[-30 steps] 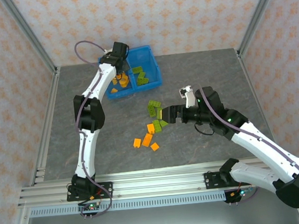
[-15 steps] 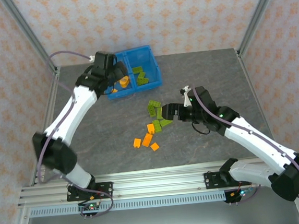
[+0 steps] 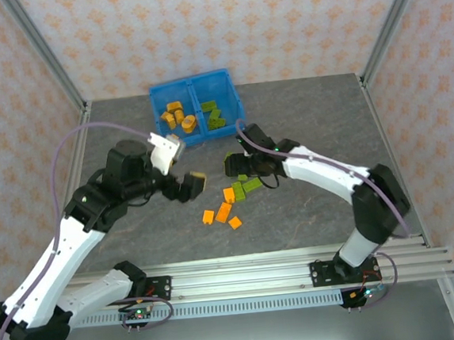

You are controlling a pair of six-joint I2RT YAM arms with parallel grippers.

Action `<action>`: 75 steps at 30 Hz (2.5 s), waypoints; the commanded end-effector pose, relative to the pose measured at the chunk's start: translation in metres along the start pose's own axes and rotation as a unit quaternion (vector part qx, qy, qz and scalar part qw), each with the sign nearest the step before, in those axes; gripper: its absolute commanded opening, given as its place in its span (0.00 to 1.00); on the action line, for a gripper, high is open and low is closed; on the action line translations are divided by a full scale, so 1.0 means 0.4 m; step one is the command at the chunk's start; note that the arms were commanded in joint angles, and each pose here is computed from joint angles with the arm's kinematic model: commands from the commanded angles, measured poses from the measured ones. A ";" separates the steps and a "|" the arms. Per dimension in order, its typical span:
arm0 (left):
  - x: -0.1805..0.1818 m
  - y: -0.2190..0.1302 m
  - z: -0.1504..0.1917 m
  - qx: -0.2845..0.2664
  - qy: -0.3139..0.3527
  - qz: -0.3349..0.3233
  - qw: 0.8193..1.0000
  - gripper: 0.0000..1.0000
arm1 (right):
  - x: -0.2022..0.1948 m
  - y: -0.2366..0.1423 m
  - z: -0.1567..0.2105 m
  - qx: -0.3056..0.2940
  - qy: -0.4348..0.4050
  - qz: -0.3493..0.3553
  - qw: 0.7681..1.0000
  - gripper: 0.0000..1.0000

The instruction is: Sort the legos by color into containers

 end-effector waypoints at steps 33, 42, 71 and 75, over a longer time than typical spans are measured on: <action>-0.012 0.048 0.159 0.053 0.119 0.035 0.991 1.00 | 0.028 0.195 -0.061 0.014 -0.044 0.120 0.992 0.34; -0.034 0.012 0.126 -0.010 0.136 0.046 0.990 1.00 | 0.132 -0.129 -0.191 -0.193 -0.032 -0.032 0.980 0.31; -0.020 -0.001 0.136 -0.010 0.121 0.024 0.992 1.00 | 0.065 0.265 -0.595 -0.204 -0.081 0.125 0.968 0.54; -0.019 0.000 0.135 -0.010 0.121 0.022 0.992 1.00 | 0.093 0.194 -0.617 -0.222 -0.072 0.108 0.966 0.54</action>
Point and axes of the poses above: each hand's point on the last joint's axis, 136 mm out from that joint toward the fingers, its own y axis out along the fingers, its own x axis along the line the jaws close on, z = x × y, the point moved 3 cm from there along -y, back along the fingers, and after that the axes turned 4 degrees about y, right-handed, at the moved point
